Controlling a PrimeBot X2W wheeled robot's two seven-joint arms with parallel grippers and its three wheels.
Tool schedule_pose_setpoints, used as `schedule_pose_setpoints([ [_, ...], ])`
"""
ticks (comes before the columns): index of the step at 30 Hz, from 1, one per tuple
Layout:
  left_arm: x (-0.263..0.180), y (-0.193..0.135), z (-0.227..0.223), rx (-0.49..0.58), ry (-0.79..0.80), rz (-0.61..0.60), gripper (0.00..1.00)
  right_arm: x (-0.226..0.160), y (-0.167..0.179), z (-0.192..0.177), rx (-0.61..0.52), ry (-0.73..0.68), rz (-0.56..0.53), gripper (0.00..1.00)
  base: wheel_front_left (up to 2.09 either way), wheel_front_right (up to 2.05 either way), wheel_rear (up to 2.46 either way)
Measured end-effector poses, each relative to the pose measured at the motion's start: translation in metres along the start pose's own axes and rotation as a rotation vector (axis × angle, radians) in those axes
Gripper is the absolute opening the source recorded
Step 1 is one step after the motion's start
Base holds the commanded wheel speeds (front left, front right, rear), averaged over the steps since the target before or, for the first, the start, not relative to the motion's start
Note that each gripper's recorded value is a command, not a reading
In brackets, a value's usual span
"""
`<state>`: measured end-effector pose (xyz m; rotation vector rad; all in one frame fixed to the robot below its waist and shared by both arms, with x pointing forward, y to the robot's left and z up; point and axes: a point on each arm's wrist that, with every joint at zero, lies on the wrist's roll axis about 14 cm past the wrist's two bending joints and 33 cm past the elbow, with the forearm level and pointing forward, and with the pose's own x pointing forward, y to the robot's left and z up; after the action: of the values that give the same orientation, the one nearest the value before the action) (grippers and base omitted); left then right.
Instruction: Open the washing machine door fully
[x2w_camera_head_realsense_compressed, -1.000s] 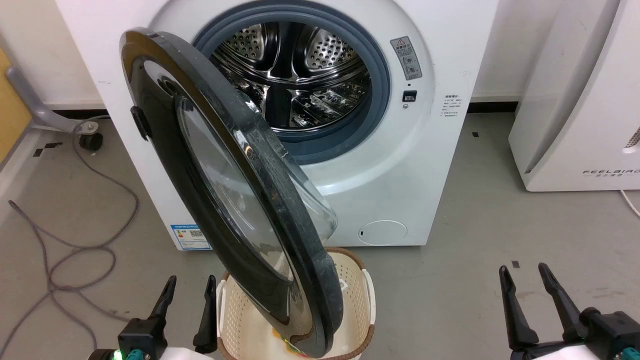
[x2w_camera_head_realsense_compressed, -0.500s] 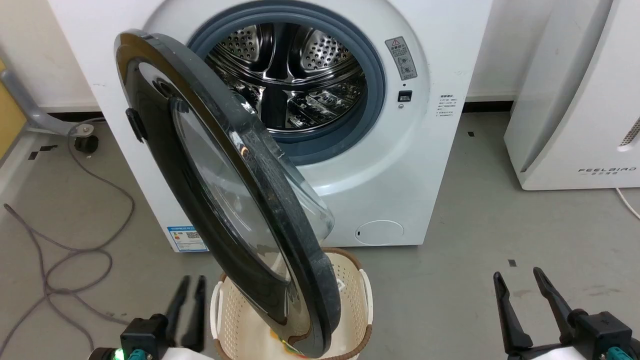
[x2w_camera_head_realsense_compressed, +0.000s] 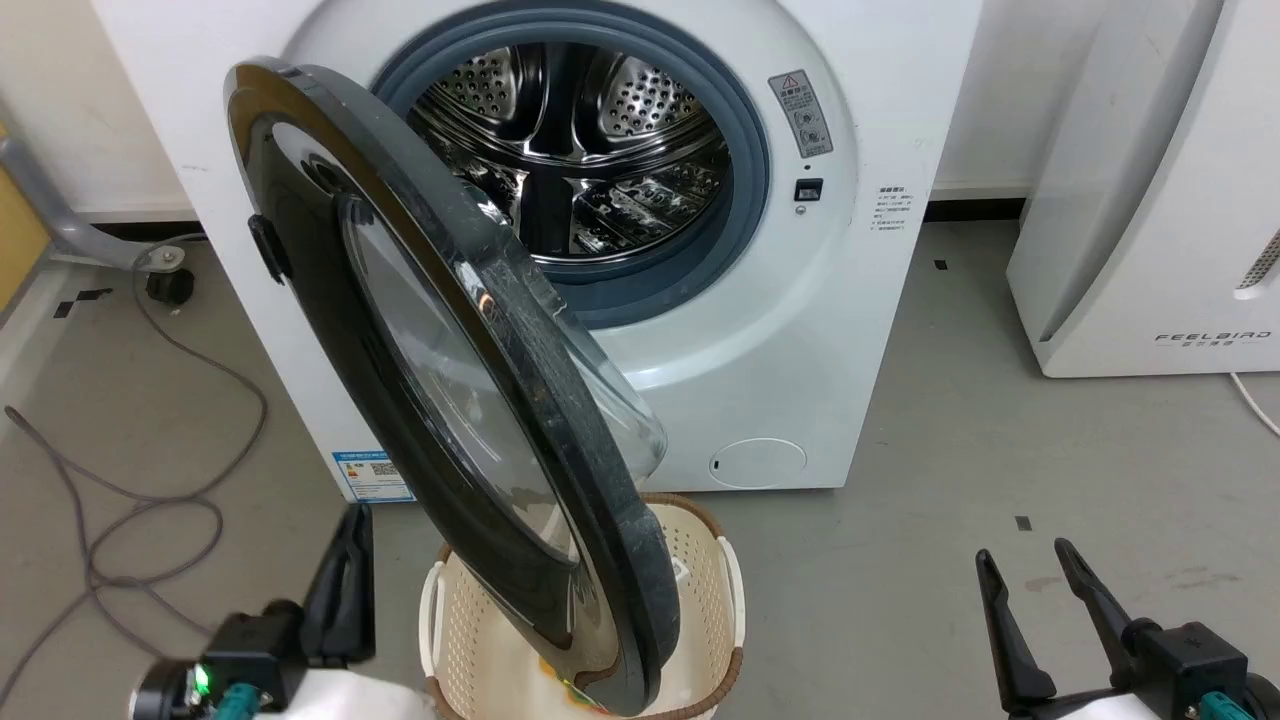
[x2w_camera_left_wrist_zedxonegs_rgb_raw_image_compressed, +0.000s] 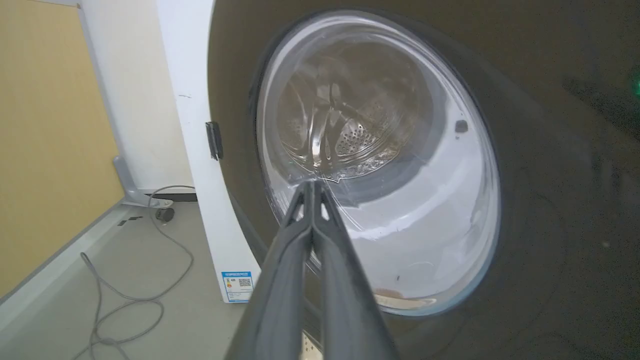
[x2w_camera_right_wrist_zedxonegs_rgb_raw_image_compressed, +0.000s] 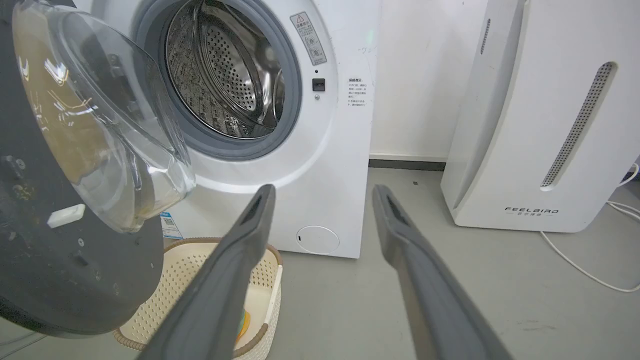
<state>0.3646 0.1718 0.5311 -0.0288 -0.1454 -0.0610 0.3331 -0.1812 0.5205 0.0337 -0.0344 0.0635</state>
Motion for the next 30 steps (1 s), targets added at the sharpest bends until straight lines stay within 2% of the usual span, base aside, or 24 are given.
schedule_pose_setpoints([
  [8,0.016,-0.004,0.094,0.031,-0.299,-0.015,0.0,0.001,0.0,-0.002,0.002,0.005,0.001,1.0,0.0,0.0,0.0],
  [9,0.016,-0.004,0.094,0.031,-0.299,-0.015,0.0,0.001,0.0,-0.002,0.002,0.005,0.001,1.0,0.0,0.0,0.0],
  [12,0.019,-0.007,0.139,0.049,-0.441,-0.026,0.0,0.002,0.0,-0.003,0.008,0.005,0.001,1.0,0.0,0.0,0.0],
  [16,0.02,-0.012,0.171,0.051,-0.531,-0.038,0.0,0.003,0.0,-0.003,0.008,0.007,0.002,1.0,0.0,0.0,0.0],
  [17,0.022,-0.017,0.19,0.049,-0.582,-0.052,0.0,0.003,0.0,-0.004,0.008,0.01,0.002,1.0,0.0,0.0,0.0],
  [23,0.022,-0.049,0.236,0.031,-0.713,-0.148,0.0,0.004,0.0,-0.006,0.009,0.016,0.001,1.0,0.0,0.0,0.0],
  [30,0.013,-0.101,0.257,-0.046,-0.748,-0.32,0.0,0.003,-0.003,-0.008,0.011,0.022,-0.009,1.0,0.0,0.0,0.0],
])
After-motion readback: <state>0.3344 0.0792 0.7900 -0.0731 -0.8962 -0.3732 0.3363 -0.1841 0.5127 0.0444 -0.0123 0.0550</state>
